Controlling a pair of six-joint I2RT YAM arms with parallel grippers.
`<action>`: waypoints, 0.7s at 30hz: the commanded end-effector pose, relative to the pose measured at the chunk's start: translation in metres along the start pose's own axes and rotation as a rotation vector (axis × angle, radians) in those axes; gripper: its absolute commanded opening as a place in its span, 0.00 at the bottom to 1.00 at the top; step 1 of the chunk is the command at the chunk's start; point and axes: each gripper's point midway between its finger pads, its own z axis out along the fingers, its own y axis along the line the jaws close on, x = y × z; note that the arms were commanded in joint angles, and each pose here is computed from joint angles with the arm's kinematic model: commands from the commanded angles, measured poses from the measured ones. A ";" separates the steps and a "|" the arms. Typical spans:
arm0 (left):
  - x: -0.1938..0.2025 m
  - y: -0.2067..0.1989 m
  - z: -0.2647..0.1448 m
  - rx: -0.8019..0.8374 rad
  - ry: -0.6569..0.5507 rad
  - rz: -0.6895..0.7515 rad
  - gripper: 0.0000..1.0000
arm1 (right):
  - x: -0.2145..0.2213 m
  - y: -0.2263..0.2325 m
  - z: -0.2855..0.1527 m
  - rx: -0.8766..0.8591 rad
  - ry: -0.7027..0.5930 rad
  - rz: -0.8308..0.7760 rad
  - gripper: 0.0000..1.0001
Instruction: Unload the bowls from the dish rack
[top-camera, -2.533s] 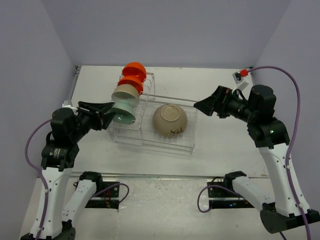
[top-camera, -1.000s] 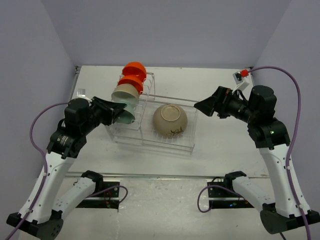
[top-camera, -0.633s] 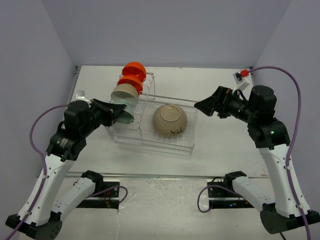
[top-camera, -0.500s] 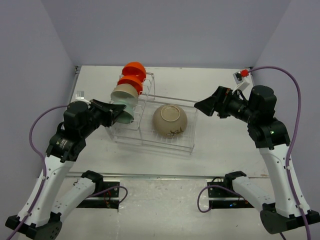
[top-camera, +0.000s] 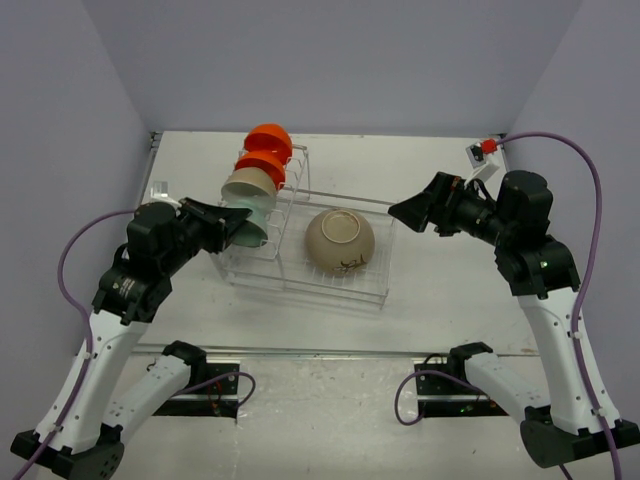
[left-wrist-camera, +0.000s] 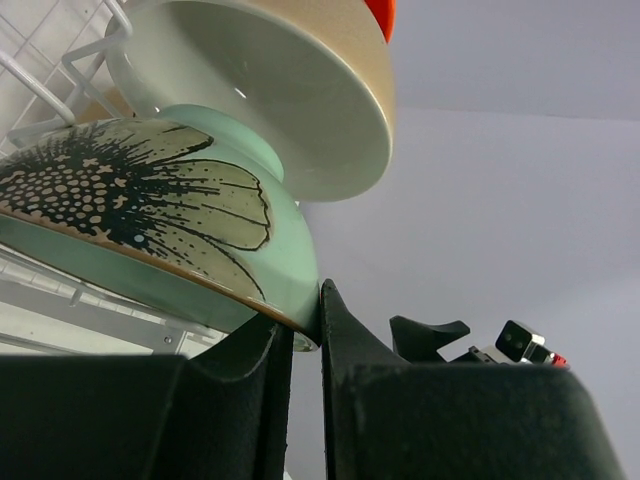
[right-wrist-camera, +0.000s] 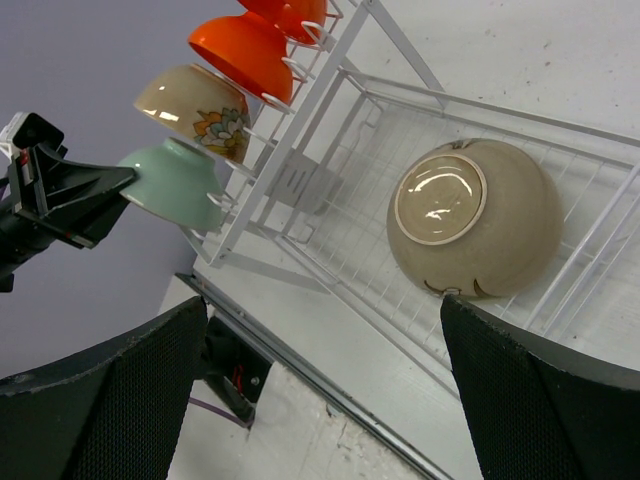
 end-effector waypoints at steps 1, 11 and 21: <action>-0.012 -0.028 -0.006 0.097 -0.059 0.057 0.00 | -0.003 0.002 0.001 -0.010 -0.009 -0.027 0.99; -0.010 -0.034 -0.003 0.223 -0.068 0.051 0.00 | -0.002 0.000 0.000 0.002 -0.008 -0.030 0.99; -0.011 -0.027 -0.010 0.325 -0.101 0.060 0.00 | 0.005 -0.006 0.003 0.008 0.009 -0.025 0.99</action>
